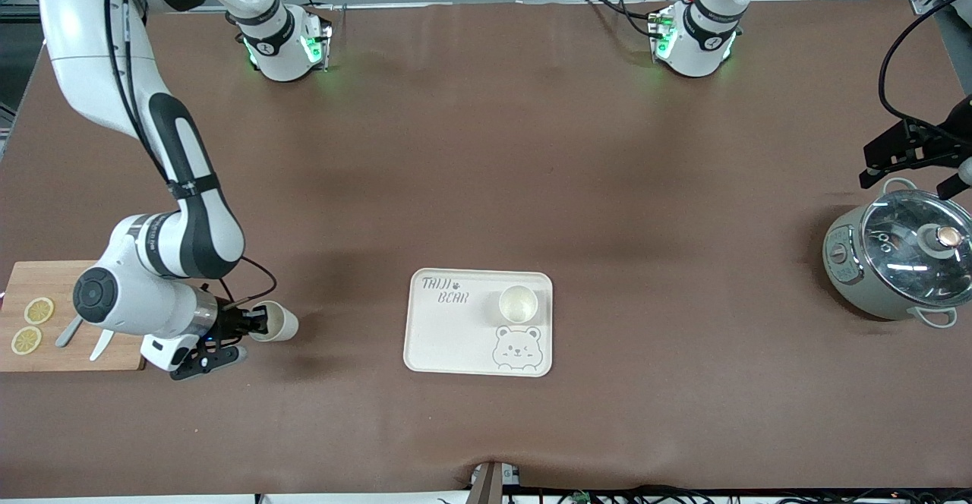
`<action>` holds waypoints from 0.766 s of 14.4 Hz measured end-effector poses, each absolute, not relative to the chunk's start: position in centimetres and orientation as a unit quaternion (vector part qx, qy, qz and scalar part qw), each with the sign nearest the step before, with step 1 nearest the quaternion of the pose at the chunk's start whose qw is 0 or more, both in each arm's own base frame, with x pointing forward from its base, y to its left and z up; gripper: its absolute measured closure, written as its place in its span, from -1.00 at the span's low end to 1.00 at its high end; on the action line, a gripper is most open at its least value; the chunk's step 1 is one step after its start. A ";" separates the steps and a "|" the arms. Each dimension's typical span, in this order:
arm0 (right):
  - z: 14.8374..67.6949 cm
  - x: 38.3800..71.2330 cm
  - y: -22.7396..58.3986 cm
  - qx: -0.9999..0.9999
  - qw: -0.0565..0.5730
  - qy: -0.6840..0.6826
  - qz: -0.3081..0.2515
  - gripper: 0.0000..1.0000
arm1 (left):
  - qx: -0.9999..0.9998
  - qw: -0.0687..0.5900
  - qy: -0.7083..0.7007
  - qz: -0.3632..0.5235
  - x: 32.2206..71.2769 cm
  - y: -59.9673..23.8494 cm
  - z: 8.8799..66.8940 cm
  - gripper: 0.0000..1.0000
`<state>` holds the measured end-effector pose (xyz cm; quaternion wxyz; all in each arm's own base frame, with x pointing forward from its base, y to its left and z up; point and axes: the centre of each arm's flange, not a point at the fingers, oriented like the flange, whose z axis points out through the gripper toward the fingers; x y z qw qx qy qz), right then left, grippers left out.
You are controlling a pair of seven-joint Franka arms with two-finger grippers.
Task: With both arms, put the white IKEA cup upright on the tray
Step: 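Lift the white cup with the right gripper, then carry the cup with the right gripper onto the tray beside the first cup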
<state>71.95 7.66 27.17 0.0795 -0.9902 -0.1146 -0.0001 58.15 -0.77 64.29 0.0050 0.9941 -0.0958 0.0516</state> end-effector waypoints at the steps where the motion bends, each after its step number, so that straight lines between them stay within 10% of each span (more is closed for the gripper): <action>1: 27.9 71.8 9.5 -0.992 0.080 -0.094 0.003 0.91 | 0.995 0.006 -0.096 0.040 58.1 -0.7 63.9 -1.00; 11: 31.1 68.1 28.8 -0.994 0.087 0.067 0.008 0.91 | 0.995 0.007 -0.097 -0.014 57.0 -0.6 62.8 -1.00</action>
